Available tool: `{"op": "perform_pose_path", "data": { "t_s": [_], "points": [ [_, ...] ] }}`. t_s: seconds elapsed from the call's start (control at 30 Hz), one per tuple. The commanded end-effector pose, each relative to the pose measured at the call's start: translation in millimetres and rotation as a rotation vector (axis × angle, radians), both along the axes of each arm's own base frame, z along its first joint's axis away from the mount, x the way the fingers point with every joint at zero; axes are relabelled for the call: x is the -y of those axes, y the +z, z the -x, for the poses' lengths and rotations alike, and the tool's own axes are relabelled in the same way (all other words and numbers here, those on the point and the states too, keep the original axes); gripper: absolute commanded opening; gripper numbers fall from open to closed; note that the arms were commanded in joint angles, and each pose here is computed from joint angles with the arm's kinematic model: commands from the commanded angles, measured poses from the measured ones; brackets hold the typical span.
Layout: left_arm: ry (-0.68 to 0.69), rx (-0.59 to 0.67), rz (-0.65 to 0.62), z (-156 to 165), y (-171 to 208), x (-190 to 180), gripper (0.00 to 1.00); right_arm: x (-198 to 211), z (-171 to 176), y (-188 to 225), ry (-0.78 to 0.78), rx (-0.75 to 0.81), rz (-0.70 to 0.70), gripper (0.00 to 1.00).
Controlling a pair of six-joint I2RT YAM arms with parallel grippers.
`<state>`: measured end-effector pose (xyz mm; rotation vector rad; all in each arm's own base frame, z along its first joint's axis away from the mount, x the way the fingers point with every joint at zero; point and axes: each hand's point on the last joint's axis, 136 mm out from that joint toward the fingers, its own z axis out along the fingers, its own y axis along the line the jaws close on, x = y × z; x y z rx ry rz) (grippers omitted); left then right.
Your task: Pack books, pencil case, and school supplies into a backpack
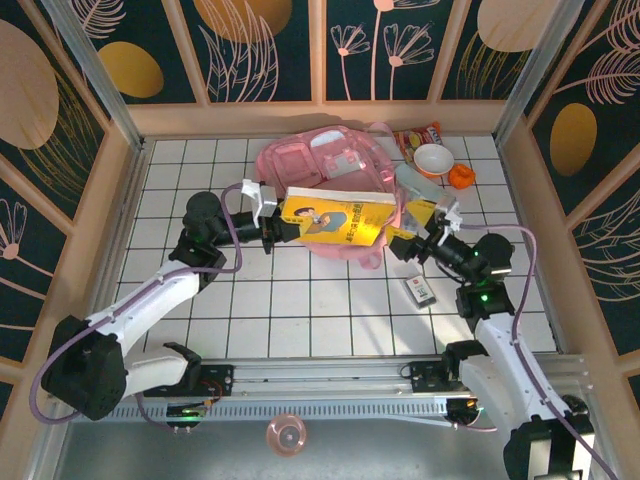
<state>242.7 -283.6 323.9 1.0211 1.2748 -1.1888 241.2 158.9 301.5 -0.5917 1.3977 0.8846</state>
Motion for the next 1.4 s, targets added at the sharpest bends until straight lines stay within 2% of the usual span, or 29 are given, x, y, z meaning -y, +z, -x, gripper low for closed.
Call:
{"op": "perform_pose_path", "data": {
  "t_s": [0.0,0.17,0.33,0.5,0.57,0.63,0.7,0.73,0.77,0.83,0.9,0.93,1.03,1.2,1.37],
  "points": [
    [-0.096,0.120,0.076,17.5,41.5,0.5,0.00,-4.8,18.4,19.3,0.096,0.039,-0.091,0.81],
    [-0.100,0.116,0.069,15.6,38.7,1.9,0.00,-14.5,29.1,22.6,0.207,0.046,-0.088,0.81],
    [-0.171,0.099,0.059,21.5,36.7,8.8,0.00,-22.6,28.3,27.2,0.284,0.047,-0.063,0.83],
    [-0.193,0.102,0.074,24.5,41.6,16.0,0.00,-38.8,32.5,24.1,0.416,0.032,-0.031,0.79],
    [-0.196,0.093,0.080,23.1,42.5,19.5,0.01,-45.4,33.8,22.0,0.456,0.026,-0.023,0.72],
    [-0.203,0.084,0.095,23.2,44.6,22.2,0.02,-47.7,29.6,20.4,0.459,0.012,-0.026,0.58],
    [-0.188,0.070,0.104,18.2,44.5,23.7,0.05,-46.0,24.4,20.1,0.445,0.004,-0.029,0.30],
    [-0.163,0.063,0.101,12.9,42.8,24.4,0.08,-43.2,21.5,20.4,0.430,0.003,-0.031,0.12],
    [-0.124,0.057,0.088,5.0,39.7,25.4,0.14,-39.8,18.0,21.3,0.409,0.001,-0.037,0.00],
    [-0.005,0.054,0.022,-18.6,25.7,26.7,0.38,-27.6,9.2,23.0,0.335,-0.006,-0.061,0.00],
    [0.135,0.069,-0.061,-44.6,9.9,24.0,0.59,-10.5,-1.1,25.8,0.234,-0.014,-0.101,0.00],
    [0.208,0.084,-0.113,-58.5,0.4,21.2,0.67,1.3,-7.9,26.5,0.168,-0.028,-0.129,0.00],
    [0.369,0.123,-0.265,-95.0,-34.6,13.2,0.76,46.6,-39.9,24.2,-0.095,-0.149,-0.250,0.00],
    [0.426,0.182,-0.562,-136.8,-103.1,32.2,0.83,105.7,-75.7,1.1,-0.464,-0.359,-0.304,0.00],
    [0.404,0.139,-0.739,-165.4,-167.9,63.9,0.86,117.0,-76.7,-5.8,-0.551,-0.400,-0.283,0.00]
  ]
}}
